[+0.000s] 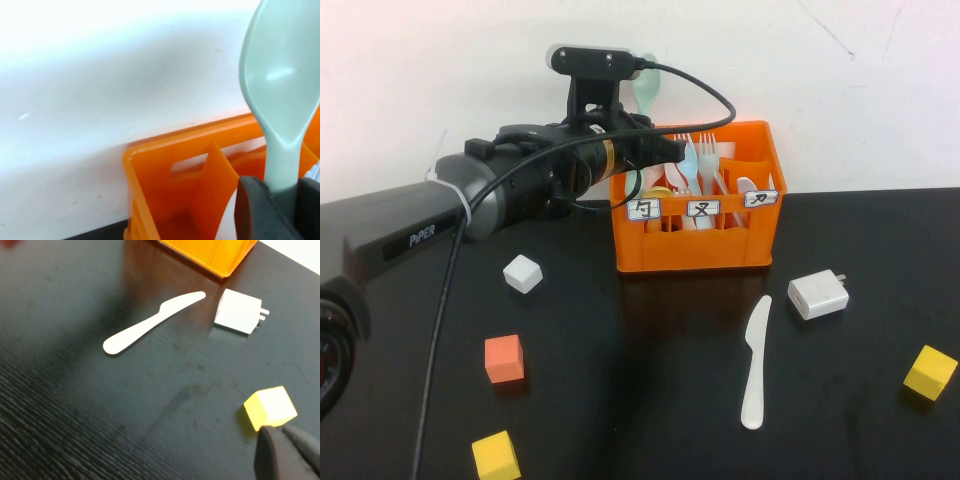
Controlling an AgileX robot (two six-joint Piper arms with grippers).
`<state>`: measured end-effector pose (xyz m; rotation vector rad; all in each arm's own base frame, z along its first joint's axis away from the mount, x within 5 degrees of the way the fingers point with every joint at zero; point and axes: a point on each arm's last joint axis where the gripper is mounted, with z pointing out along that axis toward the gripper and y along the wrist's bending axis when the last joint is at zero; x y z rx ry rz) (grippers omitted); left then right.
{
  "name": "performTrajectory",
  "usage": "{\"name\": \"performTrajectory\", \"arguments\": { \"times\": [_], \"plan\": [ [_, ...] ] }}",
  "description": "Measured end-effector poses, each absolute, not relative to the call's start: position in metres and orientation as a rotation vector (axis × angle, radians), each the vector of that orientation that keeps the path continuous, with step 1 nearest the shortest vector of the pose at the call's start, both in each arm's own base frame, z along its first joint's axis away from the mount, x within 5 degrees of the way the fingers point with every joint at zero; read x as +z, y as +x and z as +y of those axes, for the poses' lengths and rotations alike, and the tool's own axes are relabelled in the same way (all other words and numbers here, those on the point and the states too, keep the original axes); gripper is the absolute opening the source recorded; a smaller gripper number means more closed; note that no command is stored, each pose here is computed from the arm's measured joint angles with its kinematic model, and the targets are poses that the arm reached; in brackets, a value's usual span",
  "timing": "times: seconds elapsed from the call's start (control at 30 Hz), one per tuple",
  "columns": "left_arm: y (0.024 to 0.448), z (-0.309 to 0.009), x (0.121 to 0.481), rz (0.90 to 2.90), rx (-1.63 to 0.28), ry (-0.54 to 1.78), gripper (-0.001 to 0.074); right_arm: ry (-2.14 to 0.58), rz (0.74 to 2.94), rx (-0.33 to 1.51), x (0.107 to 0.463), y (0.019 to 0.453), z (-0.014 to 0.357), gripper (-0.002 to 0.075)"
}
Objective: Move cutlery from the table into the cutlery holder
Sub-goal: Place the spoon on the box
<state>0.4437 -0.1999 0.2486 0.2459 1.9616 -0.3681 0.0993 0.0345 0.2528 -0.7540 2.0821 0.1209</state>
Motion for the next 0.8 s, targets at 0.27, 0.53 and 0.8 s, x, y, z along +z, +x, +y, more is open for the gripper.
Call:
{"name": "performTrajectory", "arguments": {
  "times": [0.27, 0.53, 0.8],
  "plan": [
    [0.447, -0.202, 0.234, 1.985, -0.345, 0.279, 0.0205, -0.754, 2.082, 0.121, 0.253, 0.099, 0.035, -0.0002],
    [0.448, -0.198, 0.240, 1.949, -0.253, 0.333, 0.0363, -0.754, 2.082, 0.121, 0.253, 0.099, 0.035, -0.0002],
    [0.431, -0.184, 0.307, 1.808, -0.220, 0.265, 0.0288, -0.754, 2.082, 0.121, 0.253, 0.099, 0.035, -0.0002]
  ]
}}
